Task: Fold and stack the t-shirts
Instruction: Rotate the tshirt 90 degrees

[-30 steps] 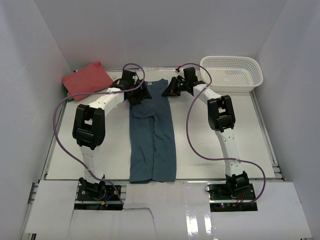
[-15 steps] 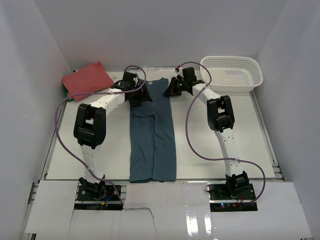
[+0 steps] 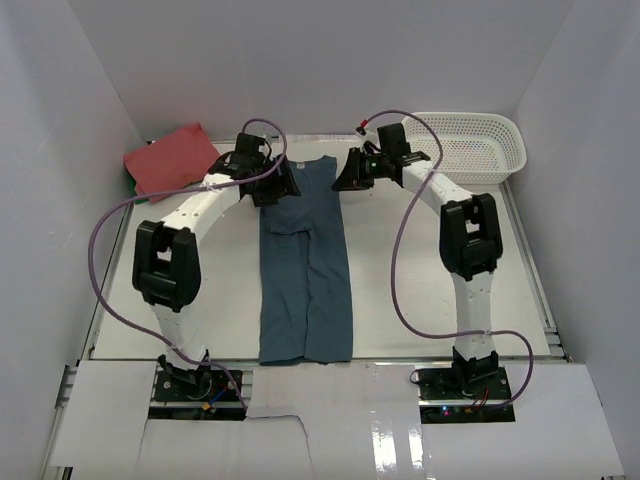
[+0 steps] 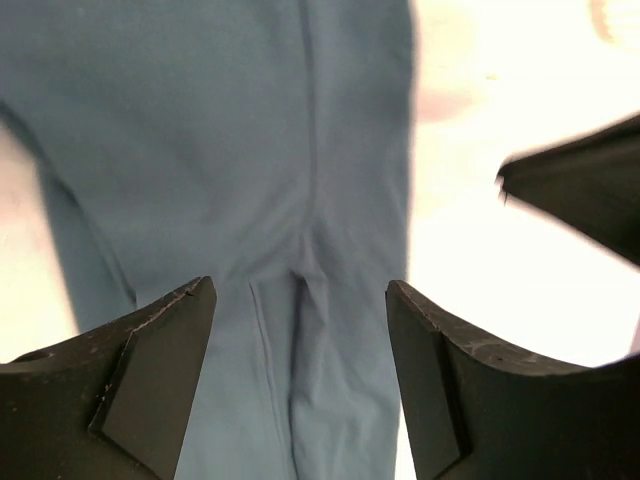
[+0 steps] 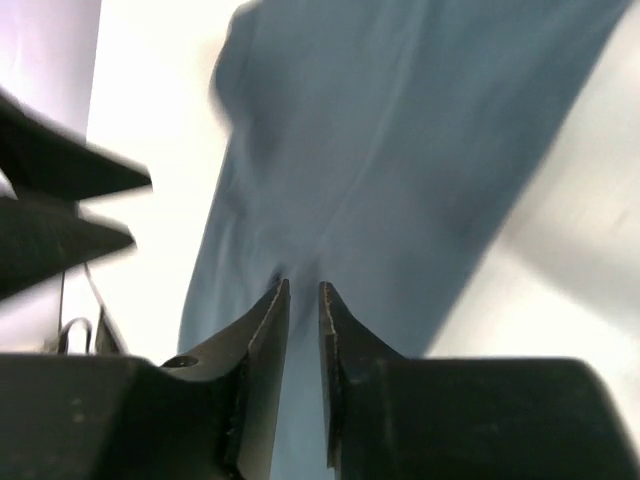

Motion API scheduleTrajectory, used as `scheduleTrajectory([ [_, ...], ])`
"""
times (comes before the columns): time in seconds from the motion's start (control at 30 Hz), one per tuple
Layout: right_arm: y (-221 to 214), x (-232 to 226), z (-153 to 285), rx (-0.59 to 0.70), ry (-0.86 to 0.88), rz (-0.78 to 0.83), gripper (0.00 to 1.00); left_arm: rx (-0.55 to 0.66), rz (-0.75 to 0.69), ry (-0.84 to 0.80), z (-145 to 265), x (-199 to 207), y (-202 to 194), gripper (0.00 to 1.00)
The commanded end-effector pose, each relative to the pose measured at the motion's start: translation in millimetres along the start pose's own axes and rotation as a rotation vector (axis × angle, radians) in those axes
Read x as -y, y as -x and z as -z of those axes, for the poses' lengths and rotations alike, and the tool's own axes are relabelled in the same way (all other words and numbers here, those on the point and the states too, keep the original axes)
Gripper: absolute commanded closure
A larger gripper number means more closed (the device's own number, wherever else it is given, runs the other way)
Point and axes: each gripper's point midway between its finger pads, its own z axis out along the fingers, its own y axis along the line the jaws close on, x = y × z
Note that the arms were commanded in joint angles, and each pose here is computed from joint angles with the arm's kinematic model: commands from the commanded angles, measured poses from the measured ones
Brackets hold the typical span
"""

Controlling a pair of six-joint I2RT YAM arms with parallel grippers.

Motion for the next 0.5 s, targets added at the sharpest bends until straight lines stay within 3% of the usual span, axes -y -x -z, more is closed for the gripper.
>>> scheduleTrajectory([
  [0.0, -39, -33, 32, -0.080, 0.016, 0.080, 0.74, 0.085, -0.032, -0.079, 81, 26, 9, 0.20],
  [0.1, -83, -43, 63, -0.131, -0.008, 0.064, 0.69, 0.037, -0.002, -0.069, 101, 10, -31, 0.19],
  [0.13, -116, -33, 66, -0.192, -0.027, 0.013, 0.64, -0.010, 0.014, -0.041, 98, -4, -55, 0.18],
  [0.2, -135, -40, 81, -0.207, -0.032, 0.019, 0.57, -0.023, 0.029, -0.043, 111, -11, -73, 0.16],
  [0.33, -203, -20, 100, -0.300, -0.106, -0.035, 0.52, -0.122, 0.090, -0.024, 107, -38, -132, 0.15],
  [0.47, -229, -12, 108, -0.315, -0.145, -0.041, 0.48, -0.145, 0.117, -0.003, 102, -56, -161, 0.15],
])
